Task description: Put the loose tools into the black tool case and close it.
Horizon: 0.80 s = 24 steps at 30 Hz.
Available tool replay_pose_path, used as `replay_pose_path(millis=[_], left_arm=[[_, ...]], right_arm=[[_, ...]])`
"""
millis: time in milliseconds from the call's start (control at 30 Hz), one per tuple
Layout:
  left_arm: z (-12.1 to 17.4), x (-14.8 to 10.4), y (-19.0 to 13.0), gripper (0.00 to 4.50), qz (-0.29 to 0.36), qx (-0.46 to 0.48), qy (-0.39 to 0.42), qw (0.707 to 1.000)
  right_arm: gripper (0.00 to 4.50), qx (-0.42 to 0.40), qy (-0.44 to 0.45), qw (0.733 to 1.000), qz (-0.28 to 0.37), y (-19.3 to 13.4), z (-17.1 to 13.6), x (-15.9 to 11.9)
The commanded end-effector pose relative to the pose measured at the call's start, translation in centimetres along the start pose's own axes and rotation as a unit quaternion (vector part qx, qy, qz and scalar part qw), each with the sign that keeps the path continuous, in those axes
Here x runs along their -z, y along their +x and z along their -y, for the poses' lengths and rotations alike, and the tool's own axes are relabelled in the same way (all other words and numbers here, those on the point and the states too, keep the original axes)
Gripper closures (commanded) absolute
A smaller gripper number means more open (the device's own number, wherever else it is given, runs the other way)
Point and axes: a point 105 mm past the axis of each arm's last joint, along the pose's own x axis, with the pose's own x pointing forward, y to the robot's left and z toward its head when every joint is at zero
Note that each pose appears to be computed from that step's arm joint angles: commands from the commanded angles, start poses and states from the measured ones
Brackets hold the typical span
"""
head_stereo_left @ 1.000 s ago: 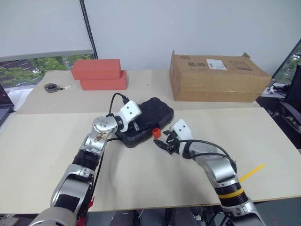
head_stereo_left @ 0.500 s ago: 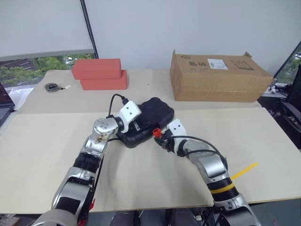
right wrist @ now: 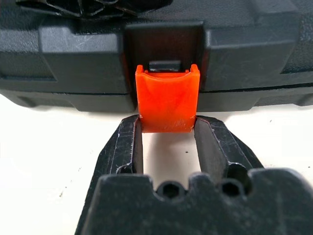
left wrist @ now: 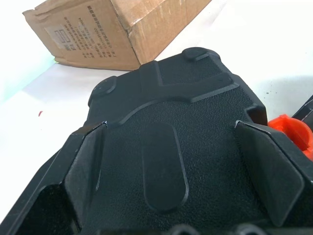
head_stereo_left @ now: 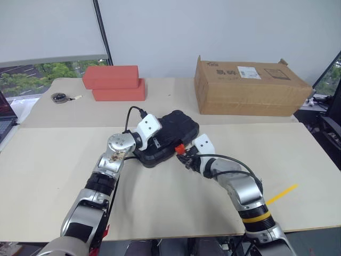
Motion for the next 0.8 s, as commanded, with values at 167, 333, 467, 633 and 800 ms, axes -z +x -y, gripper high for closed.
replay_pose_path(millis=[167,333,467,633,800], left_arm=[[3.2,5.9,-0.3,0.00,-0.104,0.046,-0.039,0.993],[3.2,5.8,-0.3,0.00,-0.103,0.044,-0.040,0.993],[3.3,6.0,-0.4,0.00,-0.104,0.043,-0.042,0.993],[3.4,6.1,-0.5,0.00,-0.105,0.043,-0.046,0.992],[3.3,6.1,-0.3,0.00,-0.104,0.042,-0.047,0.993]], right_arm=[[3.25,-0.001,-0.029,0.999,0.040,0.8,0.2,-3.0],[2.25,0.003,-0.033,0.999,0.032,1.2,0.4,-3.1],[1.03,0.008,-0.035,0.999,0.031,0.6,1.0,-3.0],[0.69,-0.010,-0.030,0.999,0.007,-1.0,0.9,-1.8],[1.82,-0.015,-0.036,0.999,0.000,-1.5,0.6,-1.4]])
